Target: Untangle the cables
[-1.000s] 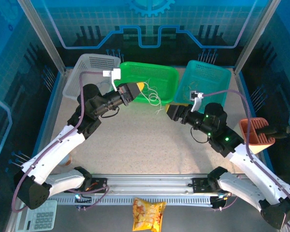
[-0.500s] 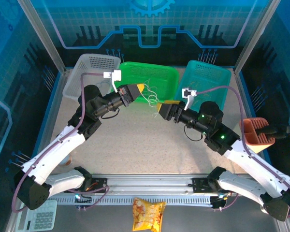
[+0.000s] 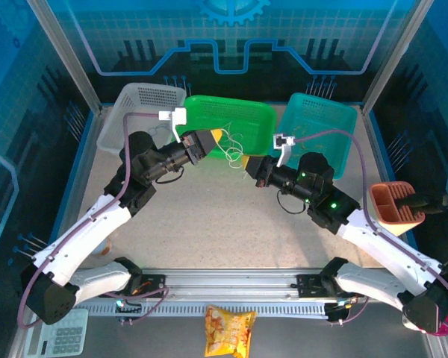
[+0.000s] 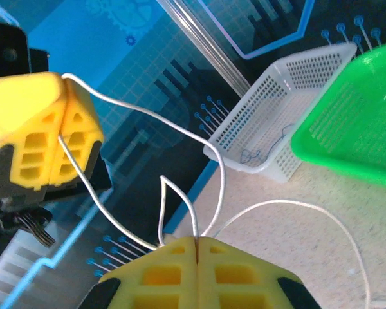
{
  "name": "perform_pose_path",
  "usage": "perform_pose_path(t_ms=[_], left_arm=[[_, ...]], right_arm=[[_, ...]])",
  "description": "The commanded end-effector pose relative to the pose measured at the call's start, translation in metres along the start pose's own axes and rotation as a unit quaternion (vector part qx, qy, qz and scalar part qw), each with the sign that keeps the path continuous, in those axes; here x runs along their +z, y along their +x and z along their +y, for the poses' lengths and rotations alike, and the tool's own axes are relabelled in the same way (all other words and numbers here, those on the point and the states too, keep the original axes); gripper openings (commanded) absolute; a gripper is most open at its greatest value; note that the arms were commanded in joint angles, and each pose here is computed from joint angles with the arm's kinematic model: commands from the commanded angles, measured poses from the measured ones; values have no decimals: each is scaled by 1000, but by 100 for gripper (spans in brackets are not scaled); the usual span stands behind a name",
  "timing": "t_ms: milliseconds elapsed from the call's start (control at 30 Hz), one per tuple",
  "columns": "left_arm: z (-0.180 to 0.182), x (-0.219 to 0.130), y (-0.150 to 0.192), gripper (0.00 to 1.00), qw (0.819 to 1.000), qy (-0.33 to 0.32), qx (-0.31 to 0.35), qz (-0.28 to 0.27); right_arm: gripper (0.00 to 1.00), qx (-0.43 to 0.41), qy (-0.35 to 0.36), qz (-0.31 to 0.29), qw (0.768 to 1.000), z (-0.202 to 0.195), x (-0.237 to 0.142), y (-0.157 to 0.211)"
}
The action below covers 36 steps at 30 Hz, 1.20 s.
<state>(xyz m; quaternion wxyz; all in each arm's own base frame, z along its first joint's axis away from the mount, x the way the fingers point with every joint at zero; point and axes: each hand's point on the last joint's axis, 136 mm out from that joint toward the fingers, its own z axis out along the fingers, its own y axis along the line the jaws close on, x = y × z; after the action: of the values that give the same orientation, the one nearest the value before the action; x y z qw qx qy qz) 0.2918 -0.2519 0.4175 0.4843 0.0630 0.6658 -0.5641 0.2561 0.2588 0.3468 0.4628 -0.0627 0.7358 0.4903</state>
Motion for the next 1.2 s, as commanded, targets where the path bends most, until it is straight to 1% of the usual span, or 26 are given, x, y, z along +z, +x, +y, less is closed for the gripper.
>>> perform_pose_path(t_ms=[0, 167, 333, 500, 767, 800, 900, 1167], left_arm=[[-3, -6, -6, 0, 1000, 2, 21, -20], [7, -8, -2, 0, 999, -19, 28, -19], [21, -15, 0, 0, 999, -36, 24, -24], [32, -20, 5, 0, 998, -48, 18, -21], [52, -28, 15, 0, 997, -74, 10, -14], [57, -30, 18, 0, 997, -80, 8, -11], [67, -34, 27, 0, 996, -92, 3, -3], [82, -40, 49, 0, 994, -104, -3, 21]], right_arm=[[0, -16, 17, -26, 999, -4, -14, -7], [0, -26, 82, -53, 995, -34, -42, -21], [0, -26, 144, -89, 985, -60, -73, -40], [0, -32, 168, -114, 979, -67, -91, -56], [0, -39, 187, -138, 972, -72, -103, -68], [0, -45, 180, -151, 971, -62, -107, -79], [0, -50, 176, -163, 970, -56, -111, -89], [0, -63, 118, -158, 978, -24, -98, -109]])
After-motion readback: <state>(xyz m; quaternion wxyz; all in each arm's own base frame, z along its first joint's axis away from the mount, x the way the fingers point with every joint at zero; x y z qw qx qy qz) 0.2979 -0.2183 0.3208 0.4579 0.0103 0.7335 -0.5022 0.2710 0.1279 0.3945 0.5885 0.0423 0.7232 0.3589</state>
